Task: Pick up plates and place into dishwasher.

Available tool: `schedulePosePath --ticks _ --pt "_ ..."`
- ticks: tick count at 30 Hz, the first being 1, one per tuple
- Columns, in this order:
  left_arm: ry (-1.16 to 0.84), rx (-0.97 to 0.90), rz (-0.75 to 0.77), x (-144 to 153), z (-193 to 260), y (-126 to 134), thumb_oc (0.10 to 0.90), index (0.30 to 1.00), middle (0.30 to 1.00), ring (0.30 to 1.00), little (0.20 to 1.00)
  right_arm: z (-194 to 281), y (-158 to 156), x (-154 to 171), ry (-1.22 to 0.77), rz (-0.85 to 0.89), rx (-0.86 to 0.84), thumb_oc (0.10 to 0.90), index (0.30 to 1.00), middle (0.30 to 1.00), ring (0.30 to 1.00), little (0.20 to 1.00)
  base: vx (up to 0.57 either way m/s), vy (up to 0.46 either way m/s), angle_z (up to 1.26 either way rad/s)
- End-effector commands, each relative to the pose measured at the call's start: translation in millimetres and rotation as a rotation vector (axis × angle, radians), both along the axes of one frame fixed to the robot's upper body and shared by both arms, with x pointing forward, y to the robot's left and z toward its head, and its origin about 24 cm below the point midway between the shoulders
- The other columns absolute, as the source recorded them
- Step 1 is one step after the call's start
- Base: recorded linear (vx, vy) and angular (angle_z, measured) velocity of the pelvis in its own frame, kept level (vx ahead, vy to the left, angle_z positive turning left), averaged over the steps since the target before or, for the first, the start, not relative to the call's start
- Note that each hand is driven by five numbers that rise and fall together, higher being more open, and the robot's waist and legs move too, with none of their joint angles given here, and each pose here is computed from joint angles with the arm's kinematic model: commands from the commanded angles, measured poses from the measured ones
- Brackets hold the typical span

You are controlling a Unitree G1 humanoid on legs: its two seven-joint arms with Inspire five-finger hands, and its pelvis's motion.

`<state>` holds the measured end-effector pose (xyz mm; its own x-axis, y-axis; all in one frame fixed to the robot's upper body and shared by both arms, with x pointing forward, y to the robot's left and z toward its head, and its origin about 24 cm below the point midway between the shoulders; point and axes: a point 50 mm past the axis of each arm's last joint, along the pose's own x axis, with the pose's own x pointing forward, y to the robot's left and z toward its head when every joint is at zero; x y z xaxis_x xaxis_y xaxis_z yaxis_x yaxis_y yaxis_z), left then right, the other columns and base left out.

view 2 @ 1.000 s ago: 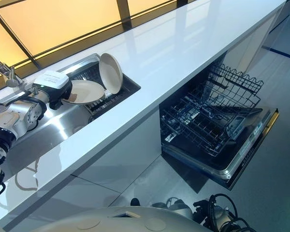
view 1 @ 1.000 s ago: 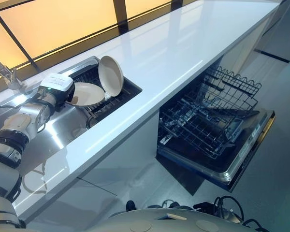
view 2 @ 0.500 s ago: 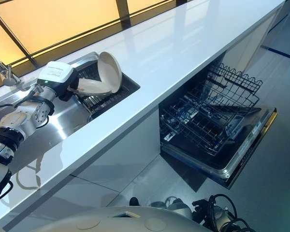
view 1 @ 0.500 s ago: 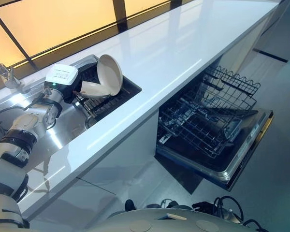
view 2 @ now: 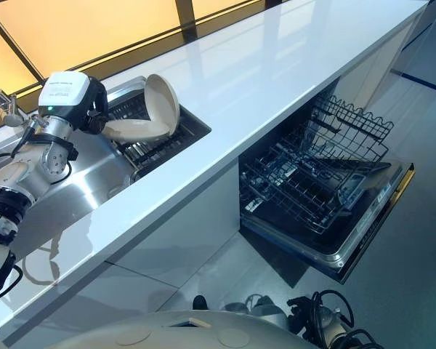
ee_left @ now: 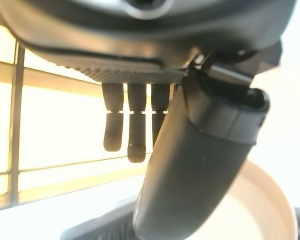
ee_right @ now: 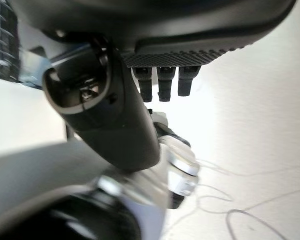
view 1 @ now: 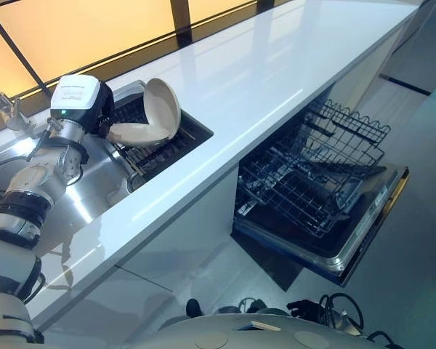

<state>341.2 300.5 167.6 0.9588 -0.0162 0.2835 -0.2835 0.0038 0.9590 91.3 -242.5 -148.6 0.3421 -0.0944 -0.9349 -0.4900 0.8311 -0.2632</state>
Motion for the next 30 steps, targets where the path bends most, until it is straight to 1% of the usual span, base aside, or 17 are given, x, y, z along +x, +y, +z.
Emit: schedulePosePath --ticks 1,3,7,13,14,15,16,17,20,24,30 --pt "-0.315 0.010 0.058 -13 82 25 0.100 0.300 0.300 0.300 0.200 25 -9 45 -0.242 -0.027 -0.001 0.800 0.900 0.900 0.900 0.900 0.00 0.000 0.00" --pt "-0.313 0.032 0.059 -19 82 29 0.100 0.300 0.300 0.300 0.200 35 -14 55 -0.329 -0.045 -0.006 0.800 0.900 0.900 0.900 0.900 -0.02 0.001 0.00" --pt "-0.310 0.047 0.061 -29 85 36 0.100 0.300 0.300 0.300 0.200 48 -23 65 -0.412 -0.056 -0.018 0.800 0.900 0.900 0.900 0.900 0.00 0.000 0.00" --pt "-0.263 0.046 0.047 -31 76 35 0.100 0.300 0.300 0.300 0.200 59 -26 75 -0.477 -0.040 -0.026 0.800 0.900 0.900 0.900 0.900 -0.01 -0.004 0.06" --pt "-0.239 0.032 0.035 -30 73 33 0.116 0.314 0.314 0.314 0.216 59 -25 76 -0.481 -0.039 -0.024 0.800 0.900 0.900 0.900 0.900 -0.02 -0.014 0.14" --pt "-0.204 0.023 0.014 -29 69 30 0.517 0.658 0.658 0.658 0.617 59 -24 77 -0.481 -0.037 -0.020 0.800 0.900 0.900 0.900 0.900 -0.02 -0.013 0.10" --pt "-0.168 0.011 -0.006 -27 66 26 0.517 0.658 0.658 0.658 0.617 59 -23 77 -0.477 -0.035 -0.015 0.800 0.900 0.900 0.900 0.900 -0.01 -0.012 0.04" --pt "-0.140 -0.003 -0.022 -27 64 24 0.800 0.900 0.900 0.900 0.900 59 -23 78 -0.475 -0.034 -0.013 0.800 0.900 0.900 0.900 0.900 0.00 0.000 0.00" --pt "-0.050 -0.027 -0.052 -23 59 16 0.800 0.900 0.900 0.900 0.900 57 -20 77 -0.453 -0.017 0.003 0.800 0.900 0.900 0.900 0.900 0.00 0.000 0.00" --pt "-0.009 -0.065 -0.101 -15 65 0 0.800 0.900 0.900 0.900 0.900 52 -12 75 -0.419 0.013 0.025 0.800 0.900 0.900 0.900 0.900 0.00 0.000 0.00" --pt "0.020 -0.056 -0.186 1 75 -33 0.800 0.900 0.900 0.900 0.900 44 4 72 -0.380 0.058 0.060 0.800 0.900 0.900 0.900 0.900 0.00 -0.018 0.00"
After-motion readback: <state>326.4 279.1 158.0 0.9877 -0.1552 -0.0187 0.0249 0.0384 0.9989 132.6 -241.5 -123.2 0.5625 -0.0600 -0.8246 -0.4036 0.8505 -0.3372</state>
